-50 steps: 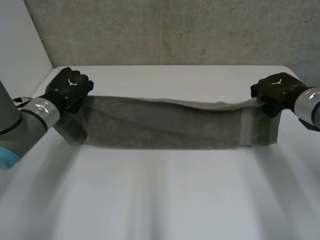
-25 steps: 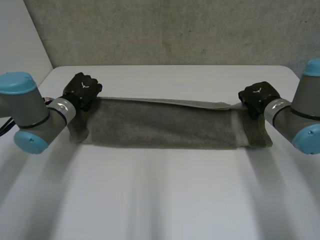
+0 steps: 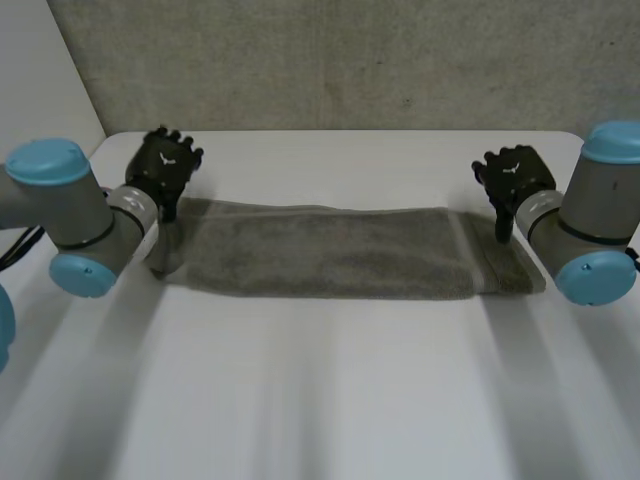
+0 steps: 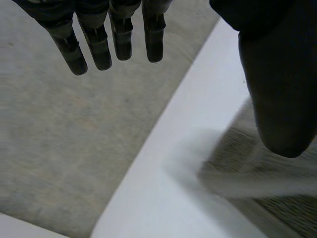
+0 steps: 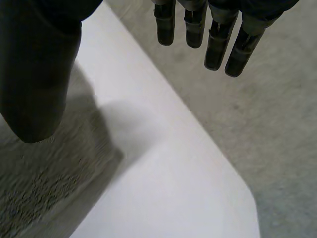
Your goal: Fold the towel.
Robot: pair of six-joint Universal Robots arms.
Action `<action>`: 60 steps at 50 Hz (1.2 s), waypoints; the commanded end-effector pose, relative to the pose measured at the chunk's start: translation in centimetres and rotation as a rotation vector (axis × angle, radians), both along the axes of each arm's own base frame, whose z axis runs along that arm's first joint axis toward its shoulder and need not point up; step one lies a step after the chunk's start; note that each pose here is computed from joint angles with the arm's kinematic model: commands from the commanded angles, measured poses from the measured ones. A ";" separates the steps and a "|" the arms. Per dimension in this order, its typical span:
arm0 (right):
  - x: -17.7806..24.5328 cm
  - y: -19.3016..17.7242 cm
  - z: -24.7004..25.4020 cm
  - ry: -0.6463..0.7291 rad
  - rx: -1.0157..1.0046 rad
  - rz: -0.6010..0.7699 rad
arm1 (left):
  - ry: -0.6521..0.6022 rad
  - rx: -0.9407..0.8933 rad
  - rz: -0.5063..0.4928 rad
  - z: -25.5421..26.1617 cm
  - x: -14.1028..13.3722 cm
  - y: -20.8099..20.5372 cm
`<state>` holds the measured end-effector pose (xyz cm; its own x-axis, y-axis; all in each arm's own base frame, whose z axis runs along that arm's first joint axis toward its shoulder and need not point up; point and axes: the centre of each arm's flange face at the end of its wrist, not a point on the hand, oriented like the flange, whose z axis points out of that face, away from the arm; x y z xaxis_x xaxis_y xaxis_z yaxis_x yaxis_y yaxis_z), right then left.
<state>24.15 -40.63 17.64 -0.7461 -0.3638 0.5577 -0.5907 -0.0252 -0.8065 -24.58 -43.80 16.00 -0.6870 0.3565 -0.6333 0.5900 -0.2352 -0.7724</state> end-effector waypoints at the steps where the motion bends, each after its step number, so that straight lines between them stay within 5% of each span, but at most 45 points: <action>1: -0.5 1.5 6.9 -0.212 -0.109 -0.014 | 0.060 -0.046 0.011 5.1 0.6 1.6; 5: -0.9 3.1 10.4 -0.349 -0.165 0.011 | 0.125 -0.053 0.012 8.0 1.3 3.8; 9: -1.0 4.4 10.9 -0.346 -0.154 0.026 | 0.160 -0.045 0.011 9.2 1.8 5.2; 21: -1.6 9.6 3.1 -0.178 0.108 0.033 | 0.134 0.185 0.044 3.3 3.2 9.5; 31: -3.3 9.4 0.4 -0.141 0.129 -0.004 | 0.120 0.274 0.032 0.3 3.5 10.3; 60: -4.6 6.6 -6.1 -0.089 0.233 -0.038 | 0.147 0.094 0.080 -1.1 3.9 1.6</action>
<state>19.47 -34.05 11.19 -0.8031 -0.4484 0.3925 -0.5160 0.1940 -0.8343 -21.09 -40.64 14.93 -0.7912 0.3754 -0.4828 0.4822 -0.1027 -0.8700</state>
